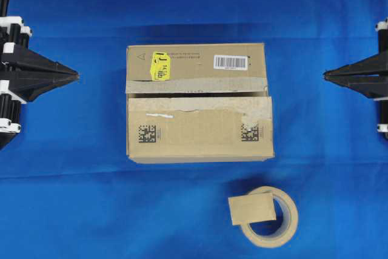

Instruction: Apply tape along the seams of the closed cardboard box to seal it securely.

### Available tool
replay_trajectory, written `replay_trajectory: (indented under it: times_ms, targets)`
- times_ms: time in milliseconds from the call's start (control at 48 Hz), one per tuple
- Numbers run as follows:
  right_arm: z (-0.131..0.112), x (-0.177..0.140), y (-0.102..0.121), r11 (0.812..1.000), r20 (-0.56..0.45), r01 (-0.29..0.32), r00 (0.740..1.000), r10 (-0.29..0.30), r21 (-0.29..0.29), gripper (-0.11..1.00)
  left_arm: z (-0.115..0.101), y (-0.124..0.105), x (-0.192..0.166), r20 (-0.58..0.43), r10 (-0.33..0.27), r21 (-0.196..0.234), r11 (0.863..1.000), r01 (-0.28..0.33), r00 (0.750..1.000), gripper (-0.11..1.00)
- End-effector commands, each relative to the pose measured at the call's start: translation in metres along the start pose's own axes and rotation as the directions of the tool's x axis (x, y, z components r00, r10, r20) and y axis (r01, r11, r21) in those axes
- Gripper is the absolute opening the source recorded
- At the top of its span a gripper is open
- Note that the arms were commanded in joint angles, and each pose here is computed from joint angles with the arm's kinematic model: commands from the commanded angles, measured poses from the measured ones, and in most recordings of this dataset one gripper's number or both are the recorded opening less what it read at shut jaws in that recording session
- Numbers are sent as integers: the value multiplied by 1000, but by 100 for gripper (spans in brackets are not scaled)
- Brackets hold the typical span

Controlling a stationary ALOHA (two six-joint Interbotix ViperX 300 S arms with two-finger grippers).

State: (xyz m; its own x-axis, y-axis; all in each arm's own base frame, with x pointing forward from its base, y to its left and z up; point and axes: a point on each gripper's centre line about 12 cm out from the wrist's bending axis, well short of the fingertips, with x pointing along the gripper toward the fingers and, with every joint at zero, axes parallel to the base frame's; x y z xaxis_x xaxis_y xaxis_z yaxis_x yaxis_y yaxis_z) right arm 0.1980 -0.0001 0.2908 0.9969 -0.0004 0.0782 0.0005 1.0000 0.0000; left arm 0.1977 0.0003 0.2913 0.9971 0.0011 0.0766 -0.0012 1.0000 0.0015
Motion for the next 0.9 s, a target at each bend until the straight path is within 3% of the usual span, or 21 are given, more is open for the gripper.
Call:
replay_trajectory:
  times_ms: [0,125,292,479,605,709,876]
  targets:
    - [14,4,0,1000,31,2,1000,-2,12,3,9,-1,2,28,-3,-6,1000,3,1000,0]
    - [16,6,-1,1000,14,4,1000,-5,24,3,13,-3,0,47,-12,10,1000,11,999,0]
    - [16,7,-1,999,0,6,1000,-6,36,3,15,-7,3,93,-32,65,998,26,995,0]
    - [14,8,-1,998,-6,12,1000,-11,57,3,15,-22,16,141,-96,186,980,69,985,0]
    - [13,10,-2,998,-9,15,1000,-15,56,3,12,-28,27,143,-114,198,976,85,983,2]
    - [13,11,-3,998,-6,21,1000,-21,56,3,5,-32,37,111,-129,203,974,104,985,22]
    - [11,12,-5,998,-9,28,1000,-27,61,3,-16,-47,63,14,-173,217,962,166,985,70]
